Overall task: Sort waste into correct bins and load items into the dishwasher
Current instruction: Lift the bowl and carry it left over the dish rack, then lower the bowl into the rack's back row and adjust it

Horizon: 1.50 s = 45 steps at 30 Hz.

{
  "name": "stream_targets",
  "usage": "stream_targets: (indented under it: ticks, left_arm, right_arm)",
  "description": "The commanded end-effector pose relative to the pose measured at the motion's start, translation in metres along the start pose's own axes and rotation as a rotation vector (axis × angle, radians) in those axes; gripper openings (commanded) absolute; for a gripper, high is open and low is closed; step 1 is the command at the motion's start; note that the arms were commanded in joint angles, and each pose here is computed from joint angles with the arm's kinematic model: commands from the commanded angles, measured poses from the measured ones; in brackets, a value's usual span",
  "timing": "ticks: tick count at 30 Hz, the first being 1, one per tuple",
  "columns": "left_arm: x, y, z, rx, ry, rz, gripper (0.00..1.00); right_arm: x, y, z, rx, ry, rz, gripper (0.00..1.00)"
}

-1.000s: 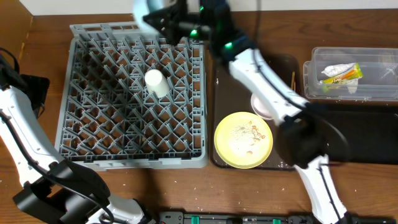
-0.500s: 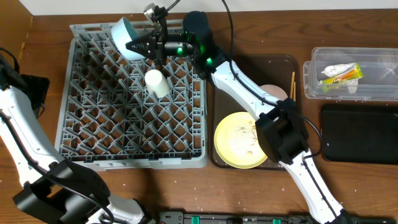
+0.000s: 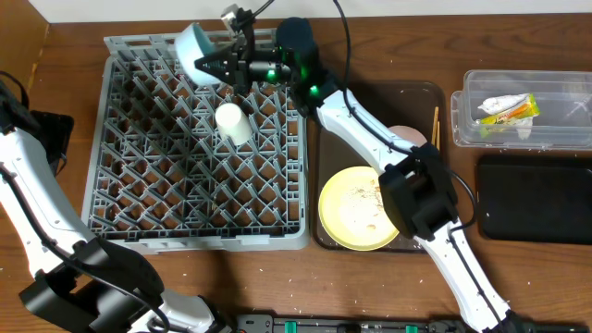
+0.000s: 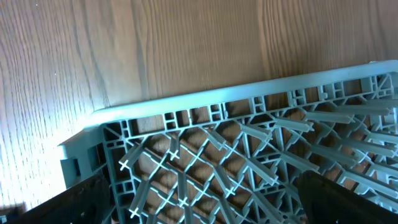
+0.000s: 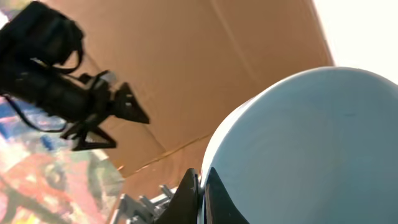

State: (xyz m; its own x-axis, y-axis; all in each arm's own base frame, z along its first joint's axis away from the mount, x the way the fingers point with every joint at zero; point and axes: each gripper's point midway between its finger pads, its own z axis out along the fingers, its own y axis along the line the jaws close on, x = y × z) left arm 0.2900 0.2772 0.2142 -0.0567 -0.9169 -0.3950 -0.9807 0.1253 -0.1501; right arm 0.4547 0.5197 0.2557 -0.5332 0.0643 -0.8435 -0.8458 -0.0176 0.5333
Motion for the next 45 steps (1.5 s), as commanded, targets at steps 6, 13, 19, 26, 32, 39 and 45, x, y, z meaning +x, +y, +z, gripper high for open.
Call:
stream_targets:
  ticks: [6,13,19,26,32,39,45]
  left_arm:
    - [-0.004,0.005,-0.007,-0.007,-0.024,-0.015,0.98]
    - [-0.004,0.005,-0.007,-0.007,-0.024,-0.015,0.98]
    - [-0.004,0.005,-0.007,-0.007,-0.024,-0.015,0.98]
    - [-0.004,0.005,-0.007,-0.007,-0.024,-0.015,0.98]
    - [-0.004,0.005,-0.007,-0.007,-0.024,-0.015,0.98]
    - [-0.004,0.005,-0.007,-0.007,-0.024,-0.015,0.98]
    - [-0.004,0.005,-0.007,-0.007,-0.024,-0.015,0.98]
  right_arm:
    - [-0.002,-0.002,0.005,0.017,-0.021,-0.018,0.01]
    - [0.033,-0.007,0.021,0.006,0.027,0.023,0.01]
    - [0.041,-0.025,0.016,0.025,0.028,0.048,0.01]
    - [0.034,-0.050,-0.007,0.066,0.019,0.072,0.01]
    - [0.031,-0.071,-0.024,0.107,0.012,0.120,0.01]
    - [0.012,-0.048,-0.025,0.005,-0.033,0.134,0.01]
    - [0.016,-0.028,-0.003,-0.031,-0.055,0.129,0.01]
